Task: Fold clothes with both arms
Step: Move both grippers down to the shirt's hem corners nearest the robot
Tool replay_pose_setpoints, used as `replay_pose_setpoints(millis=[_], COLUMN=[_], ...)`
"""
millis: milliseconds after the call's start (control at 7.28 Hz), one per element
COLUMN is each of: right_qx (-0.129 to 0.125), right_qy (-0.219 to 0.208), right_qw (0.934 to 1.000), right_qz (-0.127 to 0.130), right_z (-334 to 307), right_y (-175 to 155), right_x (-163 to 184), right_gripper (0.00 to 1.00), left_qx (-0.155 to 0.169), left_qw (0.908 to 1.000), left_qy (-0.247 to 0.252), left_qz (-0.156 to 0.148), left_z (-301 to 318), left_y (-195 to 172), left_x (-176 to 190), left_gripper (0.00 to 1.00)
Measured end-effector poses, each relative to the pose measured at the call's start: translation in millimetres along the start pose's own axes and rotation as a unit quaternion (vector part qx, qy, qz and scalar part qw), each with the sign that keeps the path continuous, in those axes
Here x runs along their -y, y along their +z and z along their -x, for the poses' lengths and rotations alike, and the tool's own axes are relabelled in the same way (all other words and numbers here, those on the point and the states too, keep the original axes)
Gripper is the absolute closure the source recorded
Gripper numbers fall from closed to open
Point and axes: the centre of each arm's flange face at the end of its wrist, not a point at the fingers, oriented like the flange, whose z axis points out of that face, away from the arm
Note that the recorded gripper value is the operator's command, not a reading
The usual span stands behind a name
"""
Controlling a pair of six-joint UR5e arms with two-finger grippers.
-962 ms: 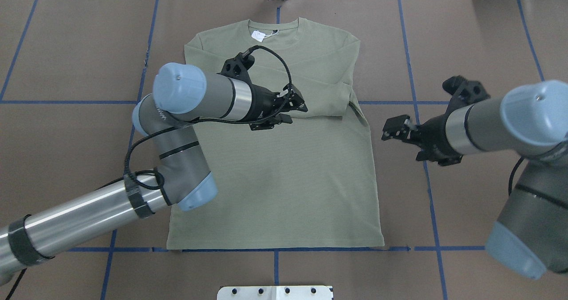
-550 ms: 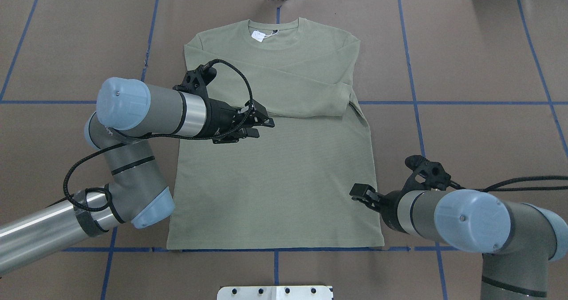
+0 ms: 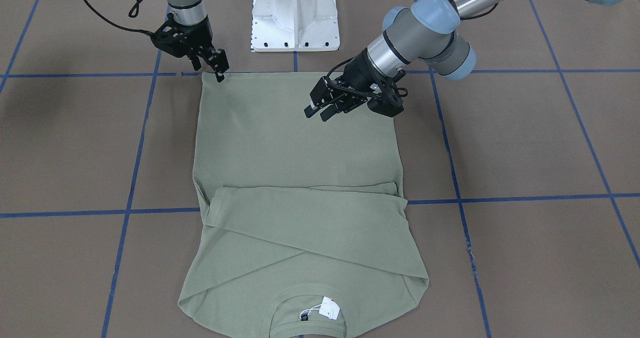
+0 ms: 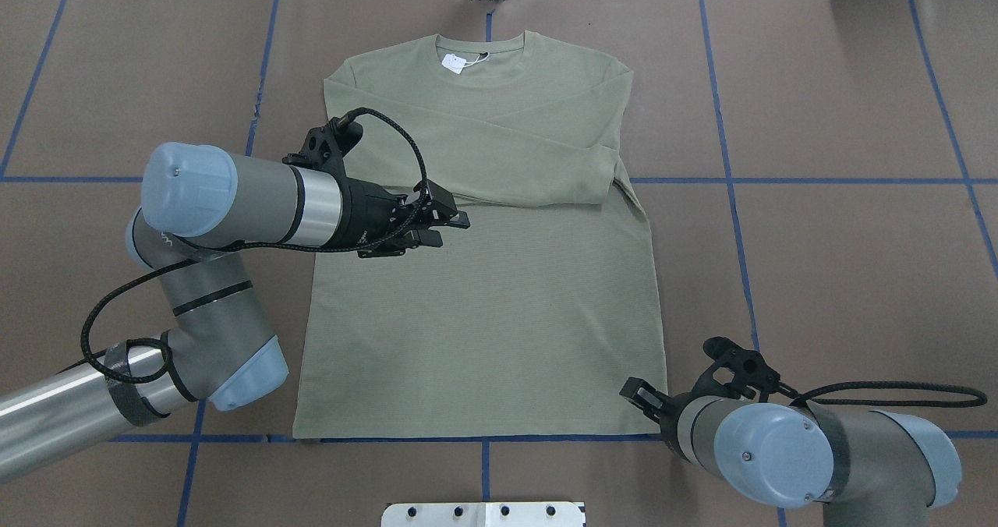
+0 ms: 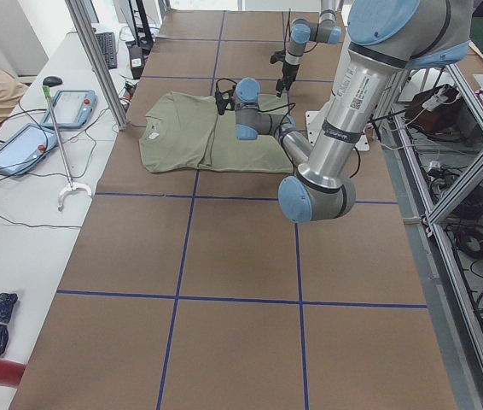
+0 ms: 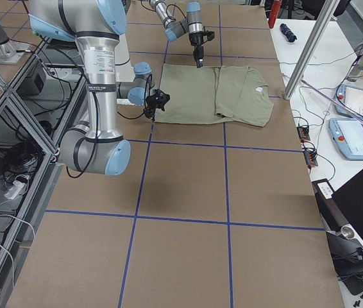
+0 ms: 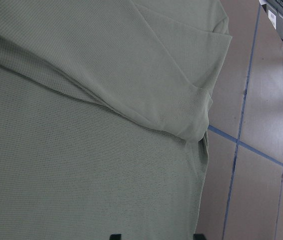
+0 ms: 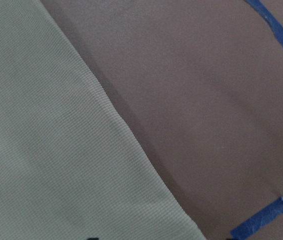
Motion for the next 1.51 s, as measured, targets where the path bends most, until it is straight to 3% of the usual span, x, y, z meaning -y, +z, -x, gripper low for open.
replay_pose_setpoints(millis=[412,825,962,1099,1237,1512], right_qx=[-0.004,-0.011,-0.013,-0.015,-0.017,-0.019], right_qy=[0.018,0.018,0.016,0.014,0.013,0.012], right_qw=[0.9998,0.9998,0.9998,0.9998,0.9998,0.9997], right_qz=[-0.001,0.0,0.001,0.002,0.003,0.005], right_z=[-3,-8,-10,-12,-12,-13], right_y=[4,7,8,9,10,10], right_x=[1,0,-2,-4,-5,-6], right_gripper=[0.34,0.38,0.52,0.83,1.0,1.0], left_qx=[0.0,-0.001,0.0,-0.001,-0.002,-0.001], left_qw=[1.0,1.0,1.0,1.0,1.0,1.0], left_qy=[0.0,0.0,0.0,0.0,0.001,0.0], left_qz=[0.0,0.0,0.0,-0.001,-0.001,-0.001], left_z=[0,0,0,0,-1,1], left_y=[0,-1,-1,-1,-2,-5], left_x=[0,0,0,1,1,0], left_gripper=[0.43,0.43,0.43,0.43,0.43,0.43])
